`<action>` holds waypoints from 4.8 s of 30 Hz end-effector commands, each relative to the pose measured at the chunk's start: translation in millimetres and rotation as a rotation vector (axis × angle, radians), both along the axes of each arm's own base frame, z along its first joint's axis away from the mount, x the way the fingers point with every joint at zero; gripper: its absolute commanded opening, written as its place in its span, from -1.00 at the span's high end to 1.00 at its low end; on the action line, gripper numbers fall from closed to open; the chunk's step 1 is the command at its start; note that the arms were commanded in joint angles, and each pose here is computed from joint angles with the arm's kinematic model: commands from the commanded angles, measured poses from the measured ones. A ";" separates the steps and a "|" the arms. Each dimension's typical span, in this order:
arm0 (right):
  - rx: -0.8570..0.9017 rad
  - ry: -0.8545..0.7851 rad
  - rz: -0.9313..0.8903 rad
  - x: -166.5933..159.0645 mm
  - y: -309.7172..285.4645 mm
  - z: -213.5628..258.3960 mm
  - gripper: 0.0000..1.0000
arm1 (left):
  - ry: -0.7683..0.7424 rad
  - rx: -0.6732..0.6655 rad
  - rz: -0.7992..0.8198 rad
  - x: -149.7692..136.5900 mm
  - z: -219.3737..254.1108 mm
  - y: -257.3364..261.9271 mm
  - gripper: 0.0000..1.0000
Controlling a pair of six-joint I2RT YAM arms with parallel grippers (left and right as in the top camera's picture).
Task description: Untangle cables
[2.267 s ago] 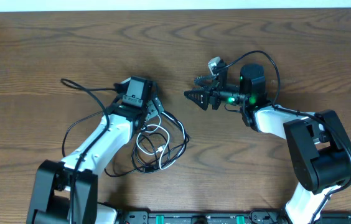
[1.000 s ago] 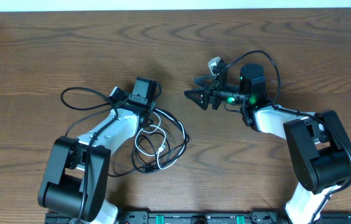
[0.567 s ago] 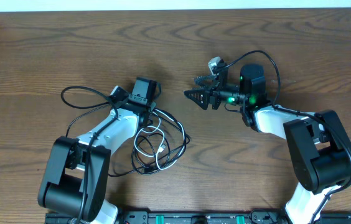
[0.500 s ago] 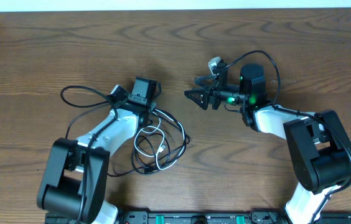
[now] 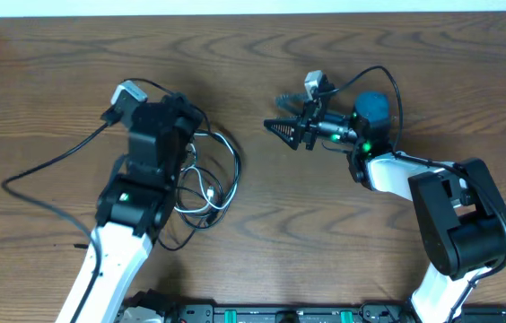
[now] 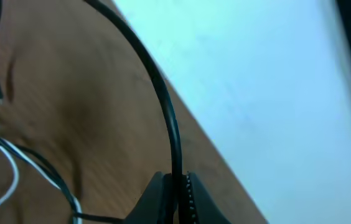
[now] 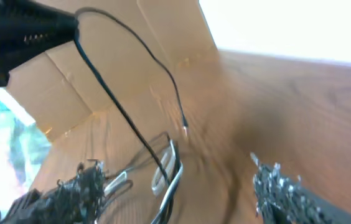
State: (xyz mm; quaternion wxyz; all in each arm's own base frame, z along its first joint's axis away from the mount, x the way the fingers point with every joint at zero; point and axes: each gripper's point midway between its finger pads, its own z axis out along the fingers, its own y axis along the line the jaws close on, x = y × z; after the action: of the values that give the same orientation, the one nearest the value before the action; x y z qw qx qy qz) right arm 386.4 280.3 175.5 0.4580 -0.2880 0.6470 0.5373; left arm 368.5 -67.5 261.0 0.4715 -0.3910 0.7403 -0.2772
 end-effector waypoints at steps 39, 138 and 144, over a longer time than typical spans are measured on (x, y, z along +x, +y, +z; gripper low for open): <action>0.001 0.008 -0.032 -10.2 38.2 1.2 0.07 | -0.595 -0.318 -0.241 -13.9 169.6 -39.6 0.85; 0.033 0.318 0.412 13.2 -36.2 173.3 0.98 | 0.125 0.969 0.297 31.3 14.1 204.0 0.85; 0.043 0.341 0.349 28.6 -68.9 171.1 0.98 | 0.140 0.970 0.290 30.3 10.7 204.0 0.85</action>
State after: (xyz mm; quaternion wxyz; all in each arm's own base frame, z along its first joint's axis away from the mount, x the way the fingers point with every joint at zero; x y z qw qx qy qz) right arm 410.5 234.2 343.7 0.2333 -0.2934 0.6417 0.6691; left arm 402.6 126.6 266.8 0.5800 -0.2229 0.7620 0.1824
